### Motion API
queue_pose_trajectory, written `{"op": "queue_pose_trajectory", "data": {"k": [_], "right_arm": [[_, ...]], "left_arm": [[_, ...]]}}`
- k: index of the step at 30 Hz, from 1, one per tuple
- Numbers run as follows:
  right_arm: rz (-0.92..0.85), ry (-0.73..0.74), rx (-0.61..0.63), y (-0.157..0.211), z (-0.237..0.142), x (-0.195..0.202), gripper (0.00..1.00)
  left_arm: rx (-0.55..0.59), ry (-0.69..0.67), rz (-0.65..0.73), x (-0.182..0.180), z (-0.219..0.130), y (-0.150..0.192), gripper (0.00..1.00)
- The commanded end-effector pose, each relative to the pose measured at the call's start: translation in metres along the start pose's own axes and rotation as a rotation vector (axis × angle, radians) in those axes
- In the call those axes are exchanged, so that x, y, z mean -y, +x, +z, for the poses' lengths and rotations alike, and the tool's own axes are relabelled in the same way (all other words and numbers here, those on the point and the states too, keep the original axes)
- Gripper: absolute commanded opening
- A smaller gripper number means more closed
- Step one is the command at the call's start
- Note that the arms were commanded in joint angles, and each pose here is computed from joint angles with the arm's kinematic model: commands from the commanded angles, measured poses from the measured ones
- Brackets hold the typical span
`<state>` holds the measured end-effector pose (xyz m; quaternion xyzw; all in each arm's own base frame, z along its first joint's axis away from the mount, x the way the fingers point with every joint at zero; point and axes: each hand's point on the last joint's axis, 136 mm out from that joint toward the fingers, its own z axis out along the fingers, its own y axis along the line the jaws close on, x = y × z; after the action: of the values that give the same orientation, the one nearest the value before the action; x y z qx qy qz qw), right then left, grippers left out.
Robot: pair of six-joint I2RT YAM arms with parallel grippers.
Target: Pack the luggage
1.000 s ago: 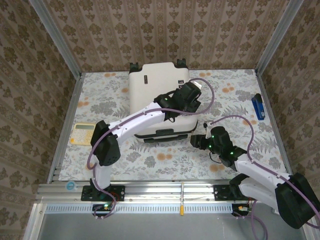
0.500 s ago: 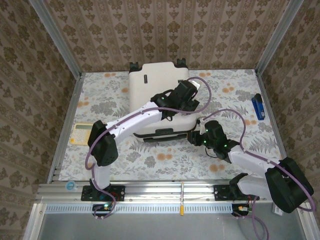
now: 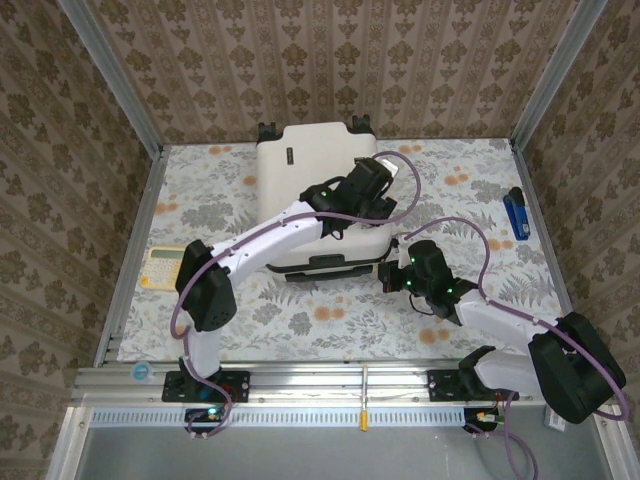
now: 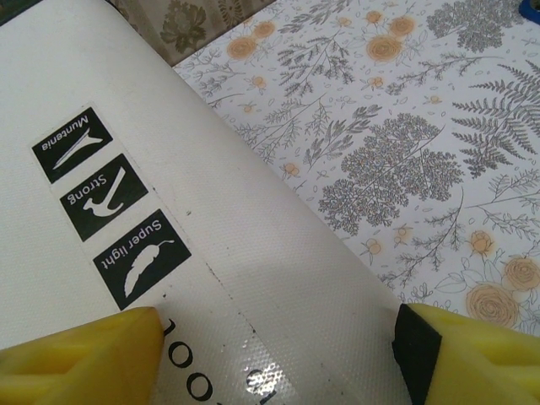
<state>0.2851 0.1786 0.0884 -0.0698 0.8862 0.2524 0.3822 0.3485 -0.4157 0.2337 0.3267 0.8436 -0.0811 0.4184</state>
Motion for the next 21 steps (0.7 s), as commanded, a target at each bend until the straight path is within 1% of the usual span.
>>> {"op": "queue_pose_trajectory", "data": {"k": [1, 3, 5, 7, 10, 13, 17, 21], "right_arm": [[0.006, 0.048, 0.084, -0.015, -0.003, 0.009, 0.00], [0.011, 0.048, 0.087, -0.014, -0.003, 0.010, 0.00], [0.023, 0.050, 0.093, -0.014, -0.004, 0.011, 0.00], [0.039, 0.056, 0.099, -0.014, -0.005, 0.012, 0.00], [0.073, 0.075, 0.105, -0.015, -0.006, 0.018, 0.00], [0.112, 0.114, 0.108, -0.016, -0.009, 0.029, 0.00], [0.151, 0.139, 0.103, -0.018, -0.014, 0.039, 0.00], [0.144, 0.143, 0.079, -0.025, -0.017, 0.044, 0.00]], "left_arm": [[-0.241, -0.056, 0.089, 0.000, 0.009, 0.062, 0.78], [-0.230, -0.082, 0.099, 0.003, 0.011, 0.053, 0.79], [-0.244, -0.109, 0.111, 0.004, 0.018, 0.051, 0.79], [-0.280, -0.157, 0.135, 0.001, 0.026, 0.057, 0.79], [-0.371, -0.236, 0.181, -0.009, 0.037, 0.078, 0.76], [-0.434, -0.278, 0.221, -0.016, 0.039, 0.098, 0.75], [-0.470, -0.281, 0.243, -0.021, 0.037, 0.118, 0.75], [-0.513, -0.267, 0.286, -0.022, 0.041, 0.136, 0.73]]}}
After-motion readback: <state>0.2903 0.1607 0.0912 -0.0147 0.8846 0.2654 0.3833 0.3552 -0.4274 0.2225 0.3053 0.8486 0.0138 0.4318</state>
